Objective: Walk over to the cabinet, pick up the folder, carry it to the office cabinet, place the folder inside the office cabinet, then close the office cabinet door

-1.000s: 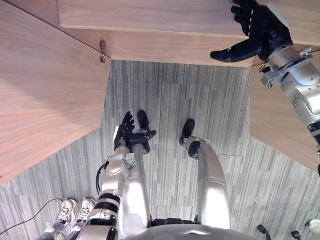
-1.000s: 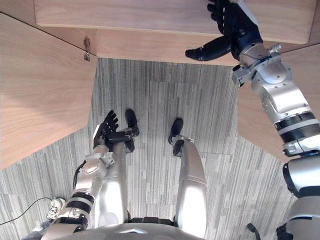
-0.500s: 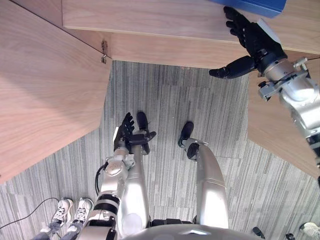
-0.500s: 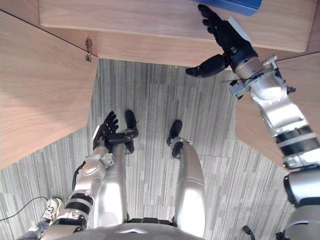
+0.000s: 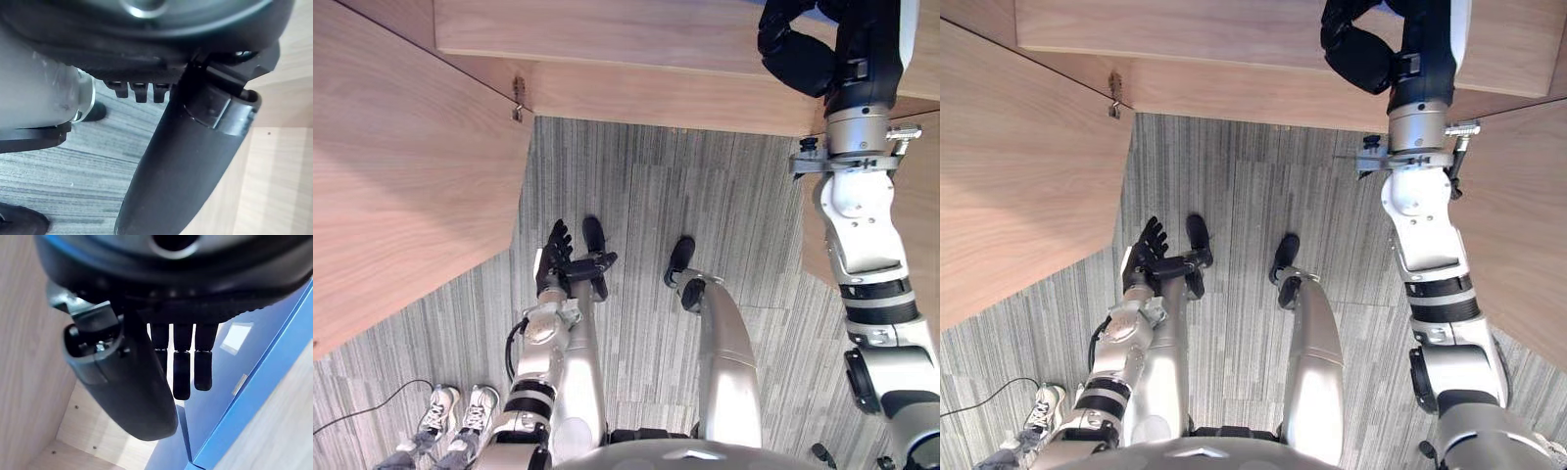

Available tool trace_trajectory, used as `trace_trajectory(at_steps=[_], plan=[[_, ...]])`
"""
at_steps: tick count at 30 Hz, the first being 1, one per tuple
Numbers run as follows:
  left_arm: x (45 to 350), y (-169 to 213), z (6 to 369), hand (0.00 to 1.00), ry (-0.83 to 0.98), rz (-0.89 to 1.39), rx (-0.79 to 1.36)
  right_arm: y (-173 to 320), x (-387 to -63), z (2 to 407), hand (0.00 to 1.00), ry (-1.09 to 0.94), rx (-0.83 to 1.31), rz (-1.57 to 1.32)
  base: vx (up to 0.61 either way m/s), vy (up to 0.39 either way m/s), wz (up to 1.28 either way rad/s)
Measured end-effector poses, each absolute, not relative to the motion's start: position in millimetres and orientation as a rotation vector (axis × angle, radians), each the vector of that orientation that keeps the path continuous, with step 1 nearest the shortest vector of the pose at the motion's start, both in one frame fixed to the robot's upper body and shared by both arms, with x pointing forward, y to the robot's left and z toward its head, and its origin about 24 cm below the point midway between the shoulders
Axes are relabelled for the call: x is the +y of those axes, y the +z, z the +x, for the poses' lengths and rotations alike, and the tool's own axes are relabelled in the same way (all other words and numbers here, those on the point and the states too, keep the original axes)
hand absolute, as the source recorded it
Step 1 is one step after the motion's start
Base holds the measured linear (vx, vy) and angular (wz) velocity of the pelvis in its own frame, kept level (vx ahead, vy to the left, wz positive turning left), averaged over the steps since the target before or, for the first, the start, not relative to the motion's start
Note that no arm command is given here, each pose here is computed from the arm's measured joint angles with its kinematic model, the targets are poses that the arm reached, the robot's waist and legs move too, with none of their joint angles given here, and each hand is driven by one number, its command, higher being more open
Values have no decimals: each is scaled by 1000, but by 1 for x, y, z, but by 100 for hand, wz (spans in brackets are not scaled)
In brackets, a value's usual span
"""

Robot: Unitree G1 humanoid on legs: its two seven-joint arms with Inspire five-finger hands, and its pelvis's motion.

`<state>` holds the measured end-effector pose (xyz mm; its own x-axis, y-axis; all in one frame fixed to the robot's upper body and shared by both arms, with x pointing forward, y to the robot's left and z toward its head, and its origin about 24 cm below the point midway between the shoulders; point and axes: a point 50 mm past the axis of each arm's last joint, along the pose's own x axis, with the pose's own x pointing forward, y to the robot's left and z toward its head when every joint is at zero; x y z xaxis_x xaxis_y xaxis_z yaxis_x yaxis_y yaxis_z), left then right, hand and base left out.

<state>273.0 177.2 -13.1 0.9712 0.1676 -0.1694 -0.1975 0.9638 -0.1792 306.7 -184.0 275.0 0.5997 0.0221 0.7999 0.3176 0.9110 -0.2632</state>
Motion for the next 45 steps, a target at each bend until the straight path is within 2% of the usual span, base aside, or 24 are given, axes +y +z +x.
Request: trace_trajectory(at_steps=[7, 12, 18, 31, 38, 45], plan=[[178, -5, 277, 100, 197, -200, 114, 294, -178, 311, 0, -235, -973, -508, 2, 31, 0], [179, -1, 279, 100, 202, -198, 99, 292, -173, 325, 0, -255, -931, -596, -17, 20, 0], [184, 4, 285, 100, 231, -201, 82, 298, -176, 343, 0, -290, -862, -633, 2, 7, 1], [194, 10, 287, 100, 270, -194, 51, 340, -191, 354, 0, -381, -867, -710, 1, 3, 1], [195, 9, 286, 100, 276, -212, 54, 371, -197, 352, 0, -432, -906, -727, 0, 0, 0], [195, 8, 286, 100, 290, -236, 61, 375, -196, 357, 0, -404, -887, -642, -11, -1, 0]])
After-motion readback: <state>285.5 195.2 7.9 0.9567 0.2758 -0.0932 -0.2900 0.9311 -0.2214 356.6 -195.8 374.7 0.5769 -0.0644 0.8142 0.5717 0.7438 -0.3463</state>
